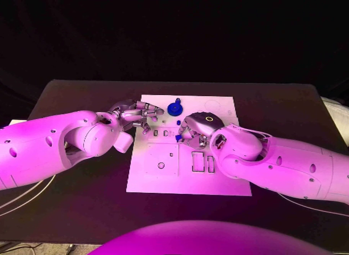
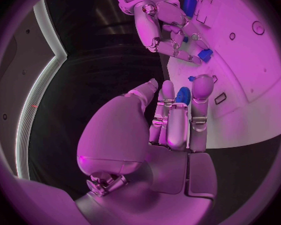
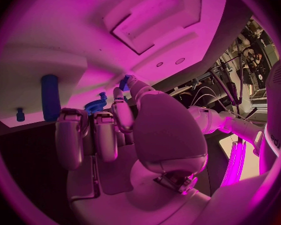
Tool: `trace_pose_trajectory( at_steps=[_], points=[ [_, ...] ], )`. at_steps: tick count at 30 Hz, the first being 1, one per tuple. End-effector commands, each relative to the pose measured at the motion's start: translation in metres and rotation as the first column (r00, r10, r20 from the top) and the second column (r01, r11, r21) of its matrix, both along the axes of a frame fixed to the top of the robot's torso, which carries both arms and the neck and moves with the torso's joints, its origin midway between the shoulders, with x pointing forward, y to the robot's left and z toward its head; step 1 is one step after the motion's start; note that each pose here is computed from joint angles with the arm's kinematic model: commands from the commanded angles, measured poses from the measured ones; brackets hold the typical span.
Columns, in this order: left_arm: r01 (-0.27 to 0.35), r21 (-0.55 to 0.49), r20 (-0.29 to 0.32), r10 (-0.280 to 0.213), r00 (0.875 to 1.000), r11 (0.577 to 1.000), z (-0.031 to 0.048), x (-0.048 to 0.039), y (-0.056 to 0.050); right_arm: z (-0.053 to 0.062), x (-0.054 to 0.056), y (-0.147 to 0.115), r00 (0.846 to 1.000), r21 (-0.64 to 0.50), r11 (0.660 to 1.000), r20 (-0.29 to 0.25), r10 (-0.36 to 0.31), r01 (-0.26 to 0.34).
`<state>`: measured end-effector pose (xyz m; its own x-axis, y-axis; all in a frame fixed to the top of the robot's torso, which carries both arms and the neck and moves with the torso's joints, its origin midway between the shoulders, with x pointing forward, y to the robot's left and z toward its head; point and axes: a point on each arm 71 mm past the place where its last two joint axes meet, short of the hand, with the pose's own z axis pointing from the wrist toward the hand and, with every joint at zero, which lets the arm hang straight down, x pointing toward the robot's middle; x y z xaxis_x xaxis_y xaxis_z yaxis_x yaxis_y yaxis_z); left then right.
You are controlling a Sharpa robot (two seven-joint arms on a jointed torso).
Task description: Assemble the parts on the task board
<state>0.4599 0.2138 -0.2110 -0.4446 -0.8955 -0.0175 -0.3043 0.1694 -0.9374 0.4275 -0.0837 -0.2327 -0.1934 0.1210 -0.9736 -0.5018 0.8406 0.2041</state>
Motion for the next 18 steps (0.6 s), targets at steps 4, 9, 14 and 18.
trace_pose_trajectory(
  at_steps=[4,9,14,18],
  points=[
    [0.004,0.001,0.004,-0.004,1.000,1.000,0.0005,-0.0002,-0.0011,-0.0026,0.0016,0.0015,1.000,-0.023,1.000,-0.007,0.012,-0.012],
    [0.004,0.001,0.004,-0.004,1.000,1.000,0.0005,-0.0003,-0.0013,-0.0038,0.0025,0.0030,1.000,-0.027,0.999,-0.015,0.016,-0.017],
    [0.003,0.002,0.003,-0.003,1.000,1.000,0.0005,-0.0003,-0.0010,-0.0045,0.0026,0.0043,0.999,-0.029,0.999,-0.021,0.023,-0.024],
    [0.002,0.003,0.002,-0.002,1.000,1.000,0.0004,-0.0004,-0.0010,-0.0046,0.0025,0.0049,0.999,-0.029,0.999,-0.023,0.026,-0.027]
  ],
)
